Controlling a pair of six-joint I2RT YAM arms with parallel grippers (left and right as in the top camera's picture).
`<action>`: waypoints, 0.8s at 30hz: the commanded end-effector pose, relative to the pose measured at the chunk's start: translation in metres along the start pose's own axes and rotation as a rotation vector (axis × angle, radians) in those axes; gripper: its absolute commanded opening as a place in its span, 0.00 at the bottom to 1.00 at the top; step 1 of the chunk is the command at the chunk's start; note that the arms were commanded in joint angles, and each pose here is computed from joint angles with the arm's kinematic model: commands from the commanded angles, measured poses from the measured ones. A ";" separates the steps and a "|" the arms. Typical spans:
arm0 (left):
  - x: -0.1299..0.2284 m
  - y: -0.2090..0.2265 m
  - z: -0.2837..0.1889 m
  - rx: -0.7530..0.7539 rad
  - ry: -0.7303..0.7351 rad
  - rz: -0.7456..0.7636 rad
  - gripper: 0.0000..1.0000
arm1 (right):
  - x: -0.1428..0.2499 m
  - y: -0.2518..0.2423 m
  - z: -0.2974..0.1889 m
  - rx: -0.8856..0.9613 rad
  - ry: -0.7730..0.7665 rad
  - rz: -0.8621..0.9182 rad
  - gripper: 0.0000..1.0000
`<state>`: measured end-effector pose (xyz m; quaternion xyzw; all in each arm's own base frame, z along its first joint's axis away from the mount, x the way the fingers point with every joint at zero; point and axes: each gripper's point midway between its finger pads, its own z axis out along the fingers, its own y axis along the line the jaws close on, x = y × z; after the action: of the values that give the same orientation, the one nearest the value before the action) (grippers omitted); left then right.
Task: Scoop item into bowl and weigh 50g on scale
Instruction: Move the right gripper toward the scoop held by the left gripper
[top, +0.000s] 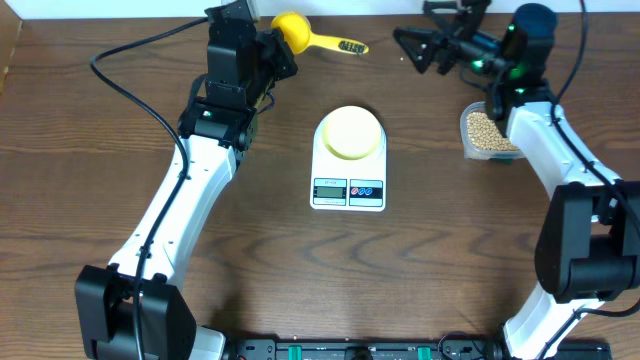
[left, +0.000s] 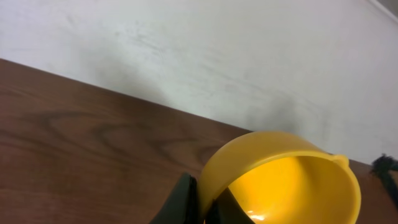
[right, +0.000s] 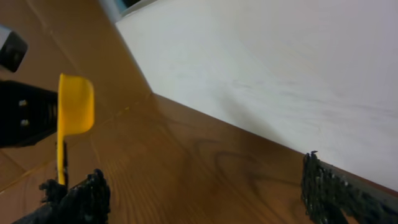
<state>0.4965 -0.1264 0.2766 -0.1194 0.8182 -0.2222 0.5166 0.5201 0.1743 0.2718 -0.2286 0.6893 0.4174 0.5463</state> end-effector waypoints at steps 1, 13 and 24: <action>-0.003 0.003 0.002 -0.009 -0.016 -0.019 0.08 | -0.006 0.011 0.010 -0.010 -0.012 -0.011 0.91; -0.003 0.003 0.002 -0.009 -0.016 -0.035 0.08 | -0.027 0.038 0.014 -0.117 -0.073 0.068 0.99; -0.011 -0.007 0.002 0.041 -0.042 -0.209 0.08 | -0.044 0.059 0.012 -0.207 -0.107 0.226 0.99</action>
<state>0.5014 -0.1278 0.2905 -0.1872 0.7876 -0.2789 0.5166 0.5043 0.2003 0.3201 -0.1873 0.6404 0.5209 0.5324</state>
